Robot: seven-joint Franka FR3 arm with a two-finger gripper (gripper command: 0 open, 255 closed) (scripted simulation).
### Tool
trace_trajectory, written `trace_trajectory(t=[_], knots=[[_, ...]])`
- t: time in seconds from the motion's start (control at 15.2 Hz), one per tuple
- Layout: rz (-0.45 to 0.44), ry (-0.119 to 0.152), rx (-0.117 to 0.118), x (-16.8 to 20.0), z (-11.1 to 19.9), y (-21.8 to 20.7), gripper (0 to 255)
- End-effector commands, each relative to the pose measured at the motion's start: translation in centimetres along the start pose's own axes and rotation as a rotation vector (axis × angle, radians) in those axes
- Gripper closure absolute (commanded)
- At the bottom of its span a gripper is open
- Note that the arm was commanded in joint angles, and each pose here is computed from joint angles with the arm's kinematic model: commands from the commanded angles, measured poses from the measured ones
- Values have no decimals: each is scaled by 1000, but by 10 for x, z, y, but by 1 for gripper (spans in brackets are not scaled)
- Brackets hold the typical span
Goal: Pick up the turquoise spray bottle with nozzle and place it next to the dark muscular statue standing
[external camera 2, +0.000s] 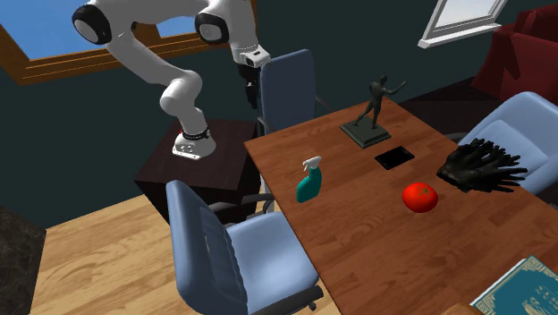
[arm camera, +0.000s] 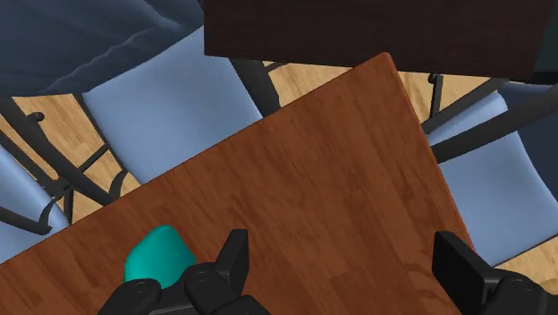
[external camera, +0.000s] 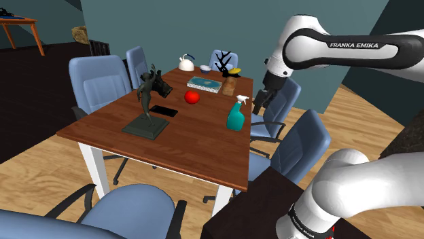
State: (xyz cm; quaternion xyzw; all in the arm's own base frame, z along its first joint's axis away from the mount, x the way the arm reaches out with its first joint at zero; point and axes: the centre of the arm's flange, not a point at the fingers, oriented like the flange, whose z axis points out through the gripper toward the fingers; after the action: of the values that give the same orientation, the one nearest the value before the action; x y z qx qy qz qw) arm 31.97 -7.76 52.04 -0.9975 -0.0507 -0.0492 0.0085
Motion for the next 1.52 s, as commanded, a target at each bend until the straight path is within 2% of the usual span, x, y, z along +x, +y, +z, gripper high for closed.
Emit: trace_trajectory(t=[0.0, 0.73, 1.45], knots=[[-39, 33, 10, -2, 15, 23, 0], [-230, 196, 70, 24, 95, 148, 0], [-420, 359, 130, 86, 175, 260, 0]])
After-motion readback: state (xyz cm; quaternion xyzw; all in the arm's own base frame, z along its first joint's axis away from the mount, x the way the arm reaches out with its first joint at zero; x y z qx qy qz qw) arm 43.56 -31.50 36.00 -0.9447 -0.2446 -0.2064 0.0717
